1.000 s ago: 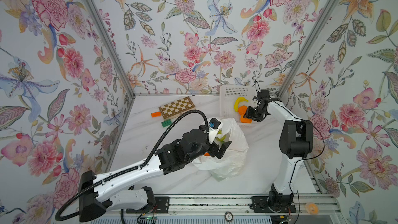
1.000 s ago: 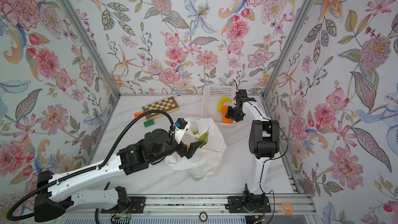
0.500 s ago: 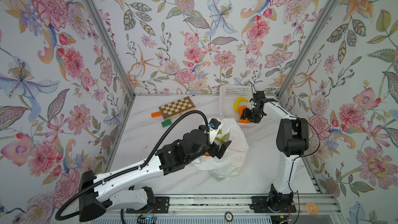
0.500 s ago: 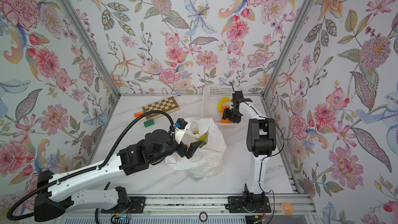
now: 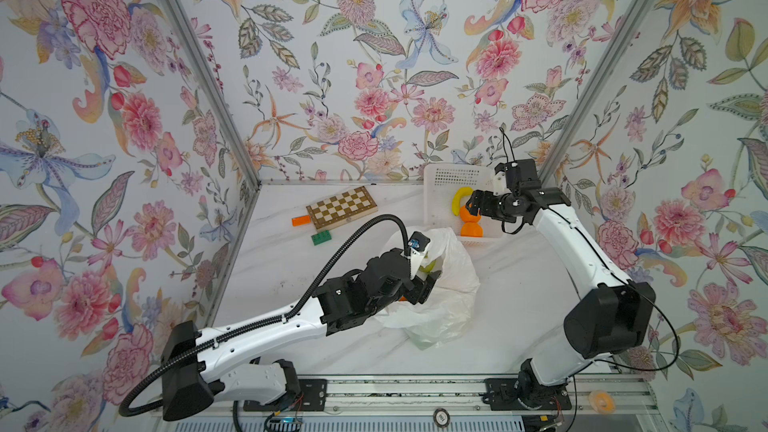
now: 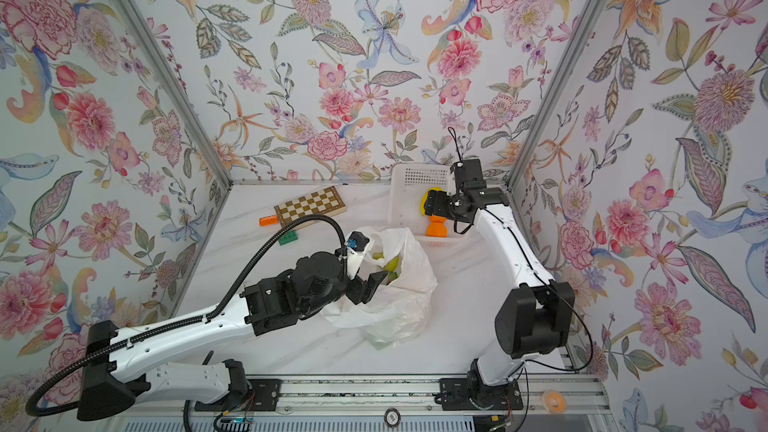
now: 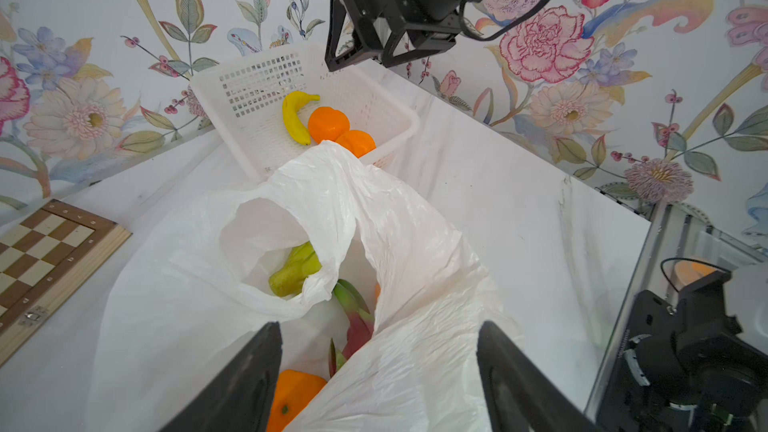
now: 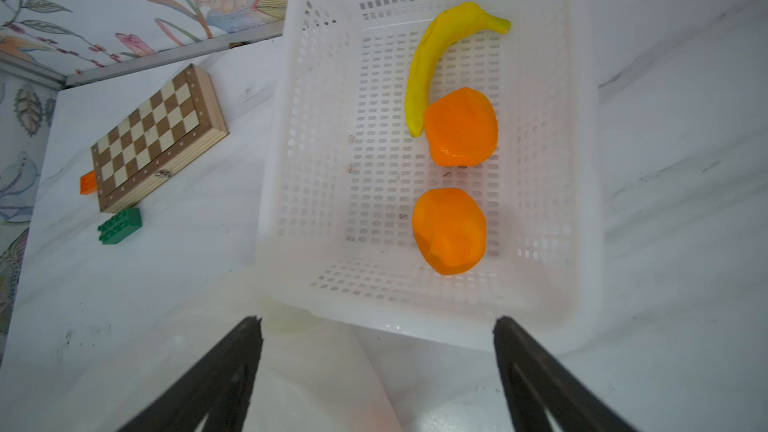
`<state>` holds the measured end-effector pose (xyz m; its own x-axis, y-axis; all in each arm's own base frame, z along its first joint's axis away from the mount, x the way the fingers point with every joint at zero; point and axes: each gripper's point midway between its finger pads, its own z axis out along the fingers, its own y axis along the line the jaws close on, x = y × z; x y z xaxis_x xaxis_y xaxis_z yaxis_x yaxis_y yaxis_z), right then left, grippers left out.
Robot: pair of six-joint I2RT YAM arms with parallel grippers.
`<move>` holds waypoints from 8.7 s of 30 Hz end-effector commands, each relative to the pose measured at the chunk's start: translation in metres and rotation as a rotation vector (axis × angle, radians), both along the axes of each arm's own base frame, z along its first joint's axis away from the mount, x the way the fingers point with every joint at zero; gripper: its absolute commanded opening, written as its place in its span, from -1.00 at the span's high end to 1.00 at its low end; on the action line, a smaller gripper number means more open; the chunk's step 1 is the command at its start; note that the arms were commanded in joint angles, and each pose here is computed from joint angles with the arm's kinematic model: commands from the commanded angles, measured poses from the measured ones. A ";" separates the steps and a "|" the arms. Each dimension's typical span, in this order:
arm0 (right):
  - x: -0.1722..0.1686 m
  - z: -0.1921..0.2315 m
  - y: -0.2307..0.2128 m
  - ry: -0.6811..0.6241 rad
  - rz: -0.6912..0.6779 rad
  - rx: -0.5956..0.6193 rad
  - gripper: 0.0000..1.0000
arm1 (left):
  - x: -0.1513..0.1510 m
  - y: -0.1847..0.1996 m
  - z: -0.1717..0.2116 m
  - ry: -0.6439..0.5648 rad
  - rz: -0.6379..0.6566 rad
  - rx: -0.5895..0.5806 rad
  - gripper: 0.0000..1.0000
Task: Untie the knot of the plastic bag and take out the fruit
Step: 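Move the right gripper back to the bag while the left reaches in, then grasp another orange in the bag with the left gripper and lift it, then bring the right gripper to the orange held by the left and grasp it, then carry the orange with the right gripper into the white basket and release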
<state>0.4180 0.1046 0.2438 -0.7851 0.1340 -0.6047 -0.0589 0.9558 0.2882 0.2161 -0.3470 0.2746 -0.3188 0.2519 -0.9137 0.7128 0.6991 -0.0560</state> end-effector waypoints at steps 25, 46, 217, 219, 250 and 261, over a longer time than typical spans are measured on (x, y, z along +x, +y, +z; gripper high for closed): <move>-0.221 -0.104 0.098 0.245 0.167 0.092 -0.86 | -0.065 0.057 -0.222 0.581 0.286 0.103 -0.01; -0.255 -0.174 0.079 0.353 0.189 -0.118 -0.57 | -0.006 0.086 -0.143 0.444 0.422 -0.122 0.00; -0.124 0.115 0.143 -0.203 0.417 0.473 -0.09 | 0.015 0.046 0.063 -0.381 -0.062 -0.120 -0.84; -0.106 0.113 0.129 -0.224 0.350 0.440 -0.08 | 0.011 0.048 0.059 -0.343 -0.059 -0.132 -0.85; 0.103 -0.092 0.031 0.092 -0.038 0.199 -0.06 | -0.004 0.045 0.028 -0.123 -0.016 -0.151 -0.96; 0.121 -0.159 0.048 0.208 -0.031 0.226 -0.11 | -0.002 0.037 0.020 -0.013 0.020 -0.127 -0.96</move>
